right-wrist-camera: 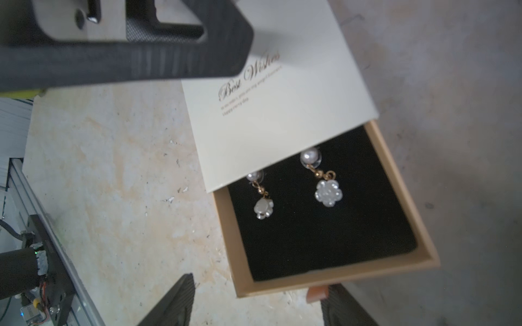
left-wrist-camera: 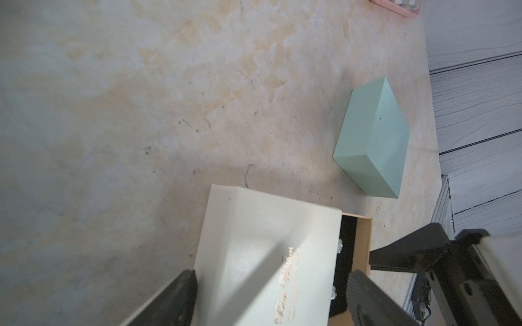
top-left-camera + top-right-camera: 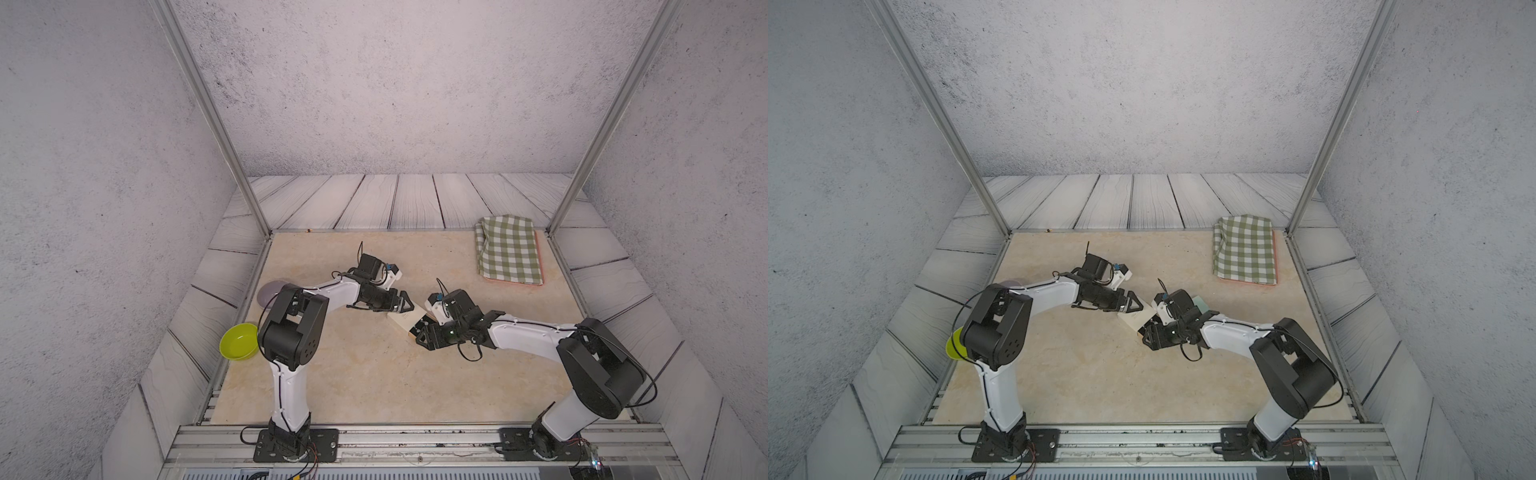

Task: Place the earrings into the drawer-style jewelry box
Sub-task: Close the drawer of the jewelry box.

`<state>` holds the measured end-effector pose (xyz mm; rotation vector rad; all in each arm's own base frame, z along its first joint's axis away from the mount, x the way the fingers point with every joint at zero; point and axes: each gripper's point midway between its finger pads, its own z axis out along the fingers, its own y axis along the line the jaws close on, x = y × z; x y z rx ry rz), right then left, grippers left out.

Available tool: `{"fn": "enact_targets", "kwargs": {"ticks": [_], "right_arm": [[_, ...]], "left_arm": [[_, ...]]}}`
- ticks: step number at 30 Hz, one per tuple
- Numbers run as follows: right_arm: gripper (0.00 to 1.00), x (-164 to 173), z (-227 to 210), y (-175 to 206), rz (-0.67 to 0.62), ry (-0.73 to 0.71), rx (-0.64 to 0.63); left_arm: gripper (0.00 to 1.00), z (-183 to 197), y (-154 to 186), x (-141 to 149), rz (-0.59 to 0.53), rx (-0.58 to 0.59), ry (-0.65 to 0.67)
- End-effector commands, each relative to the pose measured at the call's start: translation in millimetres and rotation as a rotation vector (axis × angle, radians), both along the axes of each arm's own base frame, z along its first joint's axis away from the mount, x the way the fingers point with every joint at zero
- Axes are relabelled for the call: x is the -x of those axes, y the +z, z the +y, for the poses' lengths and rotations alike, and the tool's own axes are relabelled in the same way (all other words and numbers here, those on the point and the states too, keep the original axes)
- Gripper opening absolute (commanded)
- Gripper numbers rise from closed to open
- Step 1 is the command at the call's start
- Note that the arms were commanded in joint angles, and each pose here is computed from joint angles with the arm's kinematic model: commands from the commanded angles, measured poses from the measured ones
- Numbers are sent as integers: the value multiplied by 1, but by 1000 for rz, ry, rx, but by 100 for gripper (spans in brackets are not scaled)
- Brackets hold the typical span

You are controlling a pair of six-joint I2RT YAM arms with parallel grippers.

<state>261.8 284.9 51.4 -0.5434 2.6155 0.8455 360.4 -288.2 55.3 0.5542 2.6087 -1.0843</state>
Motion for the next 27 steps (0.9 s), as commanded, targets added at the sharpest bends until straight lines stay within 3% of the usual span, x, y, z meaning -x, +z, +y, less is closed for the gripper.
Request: {"fn": "enact_targets", "kwargs": {"ticks": [1, 15, 27], "right_arm": [[72, -18, 19, 16, -54, 24, -63], [71, -38, 52, 19, -45, 27, -197], [72, -36, 41, 23, -48, 6, -177]], "left_arm": [[86, -5, -3, 10, 42, 22, -17], [86, -3, 8, 34, 83, 85, 39], [86, 6, 6, 39, 82, 59, 67]]}}
